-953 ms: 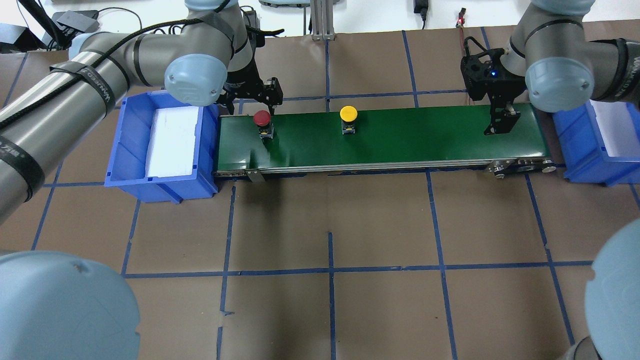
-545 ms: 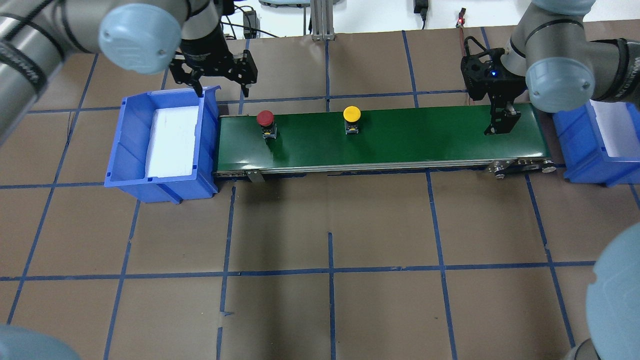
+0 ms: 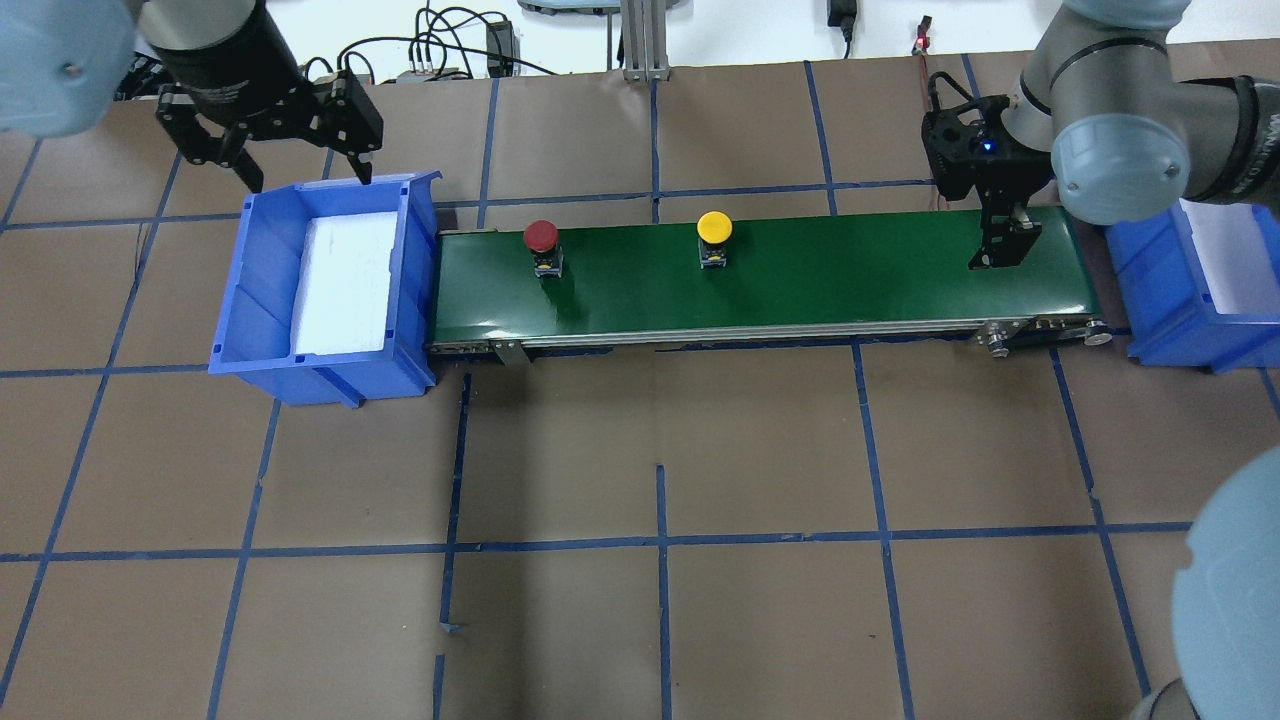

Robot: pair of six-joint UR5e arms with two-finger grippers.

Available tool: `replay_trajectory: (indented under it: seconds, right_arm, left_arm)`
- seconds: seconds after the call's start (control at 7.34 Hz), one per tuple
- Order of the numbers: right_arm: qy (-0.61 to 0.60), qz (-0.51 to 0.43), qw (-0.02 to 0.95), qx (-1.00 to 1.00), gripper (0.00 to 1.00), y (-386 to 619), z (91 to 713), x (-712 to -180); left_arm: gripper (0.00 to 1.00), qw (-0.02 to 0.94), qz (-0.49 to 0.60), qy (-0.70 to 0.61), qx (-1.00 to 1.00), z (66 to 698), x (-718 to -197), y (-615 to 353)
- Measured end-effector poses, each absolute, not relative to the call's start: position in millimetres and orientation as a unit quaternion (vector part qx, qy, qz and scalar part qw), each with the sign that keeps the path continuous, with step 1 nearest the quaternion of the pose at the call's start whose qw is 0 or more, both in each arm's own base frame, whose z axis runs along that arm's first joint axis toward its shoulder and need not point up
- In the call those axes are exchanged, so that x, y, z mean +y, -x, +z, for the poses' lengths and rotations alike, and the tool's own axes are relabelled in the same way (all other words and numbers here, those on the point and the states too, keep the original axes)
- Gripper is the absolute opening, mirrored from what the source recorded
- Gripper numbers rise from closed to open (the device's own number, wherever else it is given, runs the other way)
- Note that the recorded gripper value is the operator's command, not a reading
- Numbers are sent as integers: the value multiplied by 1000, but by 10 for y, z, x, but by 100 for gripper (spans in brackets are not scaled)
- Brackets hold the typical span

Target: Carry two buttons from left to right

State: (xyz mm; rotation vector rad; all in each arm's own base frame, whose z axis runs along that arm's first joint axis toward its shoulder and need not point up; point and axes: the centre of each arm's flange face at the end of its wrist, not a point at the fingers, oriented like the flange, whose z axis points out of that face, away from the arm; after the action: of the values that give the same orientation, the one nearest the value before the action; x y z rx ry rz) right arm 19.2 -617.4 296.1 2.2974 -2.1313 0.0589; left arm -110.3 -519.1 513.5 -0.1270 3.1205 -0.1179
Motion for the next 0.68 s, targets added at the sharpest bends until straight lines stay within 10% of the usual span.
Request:
replay_trajectory:
  seconds: [0.68]
  right_arm:
    - [-736, 21, 5, -677, 99, -201, 2968, -6192]
  left_arm:
    - [100, -10, -5, 28, 1000, 5111, -4968, 1256]
